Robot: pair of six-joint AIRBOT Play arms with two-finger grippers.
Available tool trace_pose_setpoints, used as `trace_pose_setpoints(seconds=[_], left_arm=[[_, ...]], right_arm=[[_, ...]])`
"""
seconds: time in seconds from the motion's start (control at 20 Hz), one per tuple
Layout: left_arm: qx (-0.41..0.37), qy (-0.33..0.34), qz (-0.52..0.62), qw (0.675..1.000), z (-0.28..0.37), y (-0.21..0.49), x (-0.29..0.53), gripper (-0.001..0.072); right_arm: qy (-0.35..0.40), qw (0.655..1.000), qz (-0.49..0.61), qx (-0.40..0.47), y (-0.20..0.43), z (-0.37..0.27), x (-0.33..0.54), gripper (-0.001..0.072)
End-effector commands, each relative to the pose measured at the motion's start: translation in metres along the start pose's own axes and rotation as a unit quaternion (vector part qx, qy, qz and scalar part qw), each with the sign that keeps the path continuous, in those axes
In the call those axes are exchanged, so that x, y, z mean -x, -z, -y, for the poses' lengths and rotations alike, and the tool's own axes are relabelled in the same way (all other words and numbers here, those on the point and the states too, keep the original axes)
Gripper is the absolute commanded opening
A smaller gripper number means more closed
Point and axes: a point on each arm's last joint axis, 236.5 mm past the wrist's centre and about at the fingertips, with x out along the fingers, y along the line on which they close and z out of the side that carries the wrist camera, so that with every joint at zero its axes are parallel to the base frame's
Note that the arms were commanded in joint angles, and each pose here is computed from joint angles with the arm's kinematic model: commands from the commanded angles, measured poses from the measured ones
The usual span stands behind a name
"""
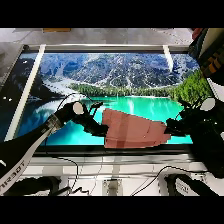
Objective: Fold the clothes and pants, and hang the long-sleeved shirts on hangers.
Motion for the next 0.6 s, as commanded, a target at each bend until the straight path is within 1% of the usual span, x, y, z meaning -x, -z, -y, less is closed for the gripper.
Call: trace_pose_setpoints(seconds=[0.0,0.05,0.1,0.2,0.25,0.3,0.35,0.4,0.5,0.55], left_arm=[[0.004,0.003,-0.029,1.000,0.001,0.013,-0.001,0.0417],[0.005,0.005,-0.029,1.000,0.002,0.013,-0.001,0.0671],[0.007,0.010,-0.028,1.000,0.005,0.013,-0.001,0.0719],[0.010,0.019,-0.026,0.999,0.009,0.012,0.000,0.0718],[0.008,0.018,-0.023,1.000,0.008,0.010,0.000,0.0717],[0.003,0.018,-0.016,1.000,0.006,0.007,0.002,0.0708],[0.003,0.016,-0.008,1.000,0.004,0.003,0.005,0.0708],[0.006,0.012,0.006,1.000,-0.001,-0.003,0.009,0.0707],[0.011,0.000,0.046,0.999,-0.013,-0.017,0.026,0.0706],[0.016,-0.003,0.065,0.998,-0.019,-0.024,0.037,0.0705]], right_arm=[[0.003,1.000,-0.014,0.013,0.007,0.001,0.000,0.0614],[0.005,1.000,-0.012,0.022,0.005,0.003,0.000,0.0613],[0.011,0.999,0.000,0.037,0.000,0.005,0.000,0.0613],[0.038,0.994,0.061,0.085,-0.030,0.015,0.002,0.0611],[0.068,0.987,0.095,0.108,-0.048,0.027,0.007,0.0609],[0.097,0.982,0.118,0.109,-0.060,0.042,0.012,0.0584],[0.119,0.978,0.134,0.102,-0.068,0.057,0.018,0.0493],[0.125,0.979,0.139,0.082,-0.070,0.072,0.022,0.0460],[0.115,0.984,0.130,0.051,-0.067,0.100,0.025,0.0431],[0.088,0.987,0.130,0.027,-0.067,0.109,0.023,0.0375]])
